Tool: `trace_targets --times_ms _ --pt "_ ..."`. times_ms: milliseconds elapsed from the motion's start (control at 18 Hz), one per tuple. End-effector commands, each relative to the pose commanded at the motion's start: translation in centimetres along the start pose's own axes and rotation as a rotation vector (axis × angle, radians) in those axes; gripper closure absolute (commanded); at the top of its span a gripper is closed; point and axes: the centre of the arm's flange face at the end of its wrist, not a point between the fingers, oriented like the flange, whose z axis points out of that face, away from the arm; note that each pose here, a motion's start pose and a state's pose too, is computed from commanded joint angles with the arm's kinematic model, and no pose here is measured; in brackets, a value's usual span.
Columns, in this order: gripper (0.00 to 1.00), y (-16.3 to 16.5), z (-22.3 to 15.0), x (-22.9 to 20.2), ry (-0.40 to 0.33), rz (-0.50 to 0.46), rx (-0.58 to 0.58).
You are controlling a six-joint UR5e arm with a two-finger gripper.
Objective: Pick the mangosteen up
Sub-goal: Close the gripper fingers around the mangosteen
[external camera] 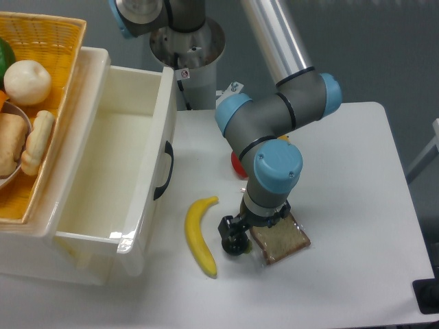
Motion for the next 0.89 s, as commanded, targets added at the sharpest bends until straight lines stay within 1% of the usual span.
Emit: trace_targets --times_ms 222,389,667,889 --pt "0.0 0.0 1.3 0.0 -0.001 -0.011 -0.02" --pt "0.0 -0.5 3.2 0.0 -0.001 -0.009 -0.045" --pt "0.0 -0.2 4.3 1.2 0.009 0.005 -0.062" --pt "0.0 0.0 4.2 1.6 0.008 0.002 -0.063"
